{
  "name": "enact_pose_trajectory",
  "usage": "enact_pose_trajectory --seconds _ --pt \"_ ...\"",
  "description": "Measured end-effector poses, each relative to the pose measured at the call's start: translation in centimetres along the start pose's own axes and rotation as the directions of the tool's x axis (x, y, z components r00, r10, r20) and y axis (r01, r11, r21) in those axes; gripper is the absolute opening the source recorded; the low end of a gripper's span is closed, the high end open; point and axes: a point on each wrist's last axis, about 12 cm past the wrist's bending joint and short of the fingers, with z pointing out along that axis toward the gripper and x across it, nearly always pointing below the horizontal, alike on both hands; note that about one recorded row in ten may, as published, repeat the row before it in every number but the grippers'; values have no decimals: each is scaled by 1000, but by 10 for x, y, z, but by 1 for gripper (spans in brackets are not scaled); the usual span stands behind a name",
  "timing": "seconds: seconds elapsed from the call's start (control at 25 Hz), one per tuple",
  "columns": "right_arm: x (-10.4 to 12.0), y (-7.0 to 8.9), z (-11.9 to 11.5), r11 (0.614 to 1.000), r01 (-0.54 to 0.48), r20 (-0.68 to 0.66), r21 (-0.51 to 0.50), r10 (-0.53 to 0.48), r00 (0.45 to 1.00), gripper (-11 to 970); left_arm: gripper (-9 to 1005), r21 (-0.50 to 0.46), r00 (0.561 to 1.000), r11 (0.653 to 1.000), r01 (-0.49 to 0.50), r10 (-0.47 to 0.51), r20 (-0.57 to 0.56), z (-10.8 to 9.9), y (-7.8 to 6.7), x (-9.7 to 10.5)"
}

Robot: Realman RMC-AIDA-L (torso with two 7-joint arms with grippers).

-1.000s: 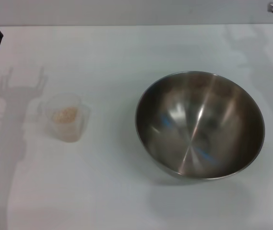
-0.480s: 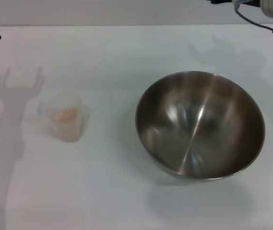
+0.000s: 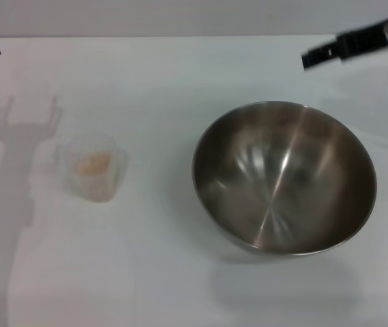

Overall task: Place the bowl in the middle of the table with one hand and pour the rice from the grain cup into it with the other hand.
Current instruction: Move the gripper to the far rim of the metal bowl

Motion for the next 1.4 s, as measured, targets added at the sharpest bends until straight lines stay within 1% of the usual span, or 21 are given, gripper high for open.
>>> enact_pose_trajectory --seconds 0.04,0.08,0.16,0.32,0.6,0.72,0.88,1.0,1.04,1.08,1.12,1.32,1.4 --pt "5 -7 3 1000 -9 -60 -28 7 998 757 834 4 1000 1000 -3 3 4 2 -1 -1" --pt "5 -7 3 1000 -9 -60 -28 7 998 757 834 4 1000 1000 -3 3 4 2 -1 -1" --pt "9 -11 7 999 -10 -117 -50 4 993 757 834 6 1000 1000 -3 3 6 3 -2 -1" --pt "16 -14 9 999 -8 -173 -54 -2 985 757 834 7 1000 1000 0 0 7 4 -2 -1" --pt "19 -15 9 998 -6 -198 -59 -6 980 758 833 9 1000 1000 6 -6 7 3 -3 -1" --pt "21 -18 9 999 -1 -217 -32 -6 976 758 833 10 1000 1000 7 -7 6 3 -3 -1" --pt "23 -19 9 1000 -5 -225 -25 -1 974 758 834 6 1000 1000 8 -8 7 2 -3 -1" --pt "28 -23 13 1000 -12 -251 -22 6 968 757 834 4 1000 1000 8 -8 6 1 -2 -1" --pt "32 -25 19 999 -20 -269 -30 11 963 757 834 4 1000 1000 7 -7 5 2 -2 -1" --pt "32 -25 19 999 -20 -269 -30 11 963 757 834 4 1000 1000 7 -7 5 2 -2 -1" --pt "35 -26 25 999 -28 -286 -41 15 958 757 834 4 1000 1000 7 -7 5 2 -2 -1" --pt "43 -30 36 998 -46 -312 -48 29 950 758 834 5 1000 1000 7 -7 6 2 -3 -1" --pt "45 -31 38 998 -48 -317 -50 30 948 744 834 5 1000 1000 7 -7 6 2 -3 -1"
